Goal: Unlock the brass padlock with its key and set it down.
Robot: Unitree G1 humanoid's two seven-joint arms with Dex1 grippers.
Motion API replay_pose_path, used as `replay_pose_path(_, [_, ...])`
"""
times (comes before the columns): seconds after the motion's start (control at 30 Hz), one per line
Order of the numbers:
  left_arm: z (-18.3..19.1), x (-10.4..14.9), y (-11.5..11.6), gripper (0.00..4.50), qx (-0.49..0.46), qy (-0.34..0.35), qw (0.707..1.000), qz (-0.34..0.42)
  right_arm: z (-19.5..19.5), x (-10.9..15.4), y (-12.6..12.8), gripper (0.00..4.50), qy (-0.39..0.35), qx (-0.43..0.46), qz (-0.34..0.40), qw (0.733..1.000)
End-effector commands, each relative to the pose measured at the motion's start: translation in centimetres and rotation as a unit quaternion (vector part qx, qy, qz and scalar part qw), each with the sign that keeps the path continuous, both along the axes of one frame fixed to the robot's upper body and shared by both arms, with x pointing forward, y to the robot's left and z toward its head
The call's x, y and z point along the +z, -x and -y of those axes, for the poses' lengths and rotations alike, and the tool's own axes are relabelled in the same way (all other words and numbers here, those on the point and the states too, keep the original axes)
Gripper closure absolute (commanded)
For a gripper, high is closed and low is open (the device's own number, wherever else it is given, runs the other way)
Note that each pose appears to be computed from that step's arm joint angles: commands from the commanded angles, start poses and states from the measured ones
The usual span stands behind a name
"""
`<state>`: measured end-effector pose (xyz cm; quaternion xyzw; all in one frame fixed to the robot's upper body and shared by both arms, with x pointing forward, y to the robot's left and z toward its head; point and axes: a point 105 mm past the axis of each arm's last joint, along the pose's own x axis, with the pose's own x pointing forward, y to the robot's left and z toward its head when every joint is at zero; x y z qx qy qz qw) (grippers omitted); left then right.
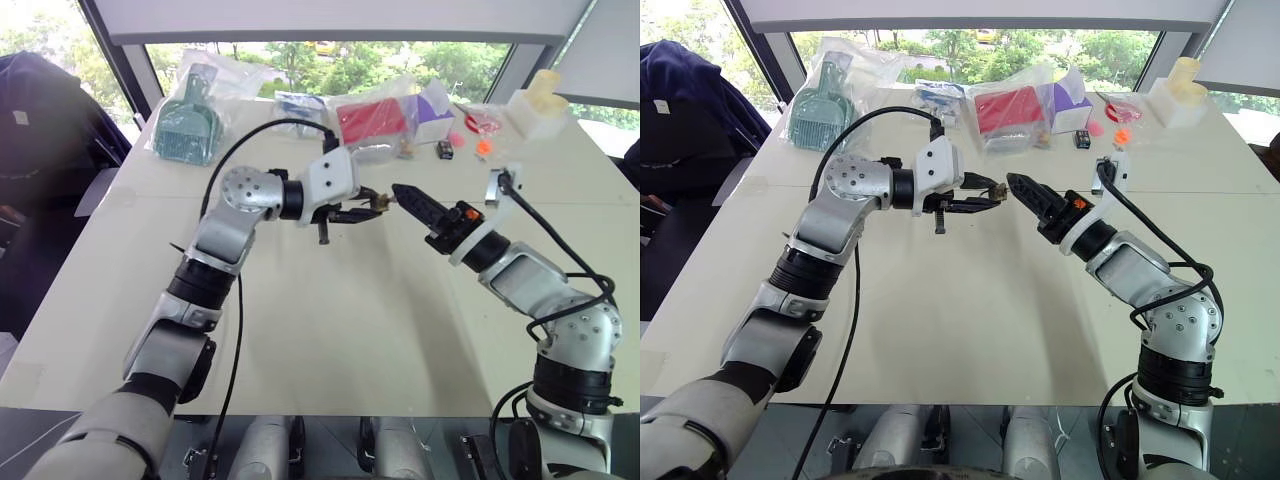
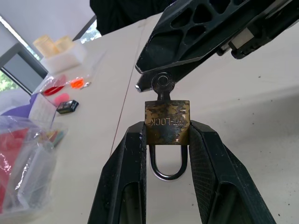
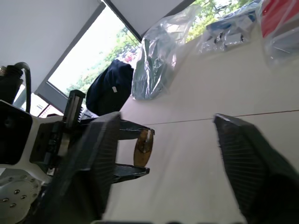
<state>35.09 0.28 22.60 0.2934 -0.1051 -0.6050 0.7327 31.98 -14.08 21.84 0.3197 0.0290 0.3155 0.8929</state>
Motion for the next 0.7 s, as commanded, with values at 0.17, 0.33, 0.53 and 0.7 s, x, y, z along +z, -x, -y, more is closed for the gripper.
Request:
replay_pose_path(0.17, [0.3,1.7,0.4,3.81,-0.012,0.019,0.999,0.026,-0.9,1.2,0.7,4.43,-0.005,0.019,0.026,0.999])
replay_pose_path(0.33, [0.4,1.8,0.4,3.81,-0.013,0.019,0.999,0.031,-1.1,1.5,0.7,4.43,-0.01,0.017,0.035,0.999])
replay_pose_path(0.53, [0.1,1.7,0.2,3.81,-0.007,0.016,0.999,0.039,-0.8,2.2,0.7,1.98,-0.03,0.007,0.045,0.999])
replay_pose_path(0.7, [0.1,2.0,0.1,3.81,-0.002,0.023,0.999,0.049,-0.9,1.7,0.8,1.02,-0.035,0.013,0.032,0.999])
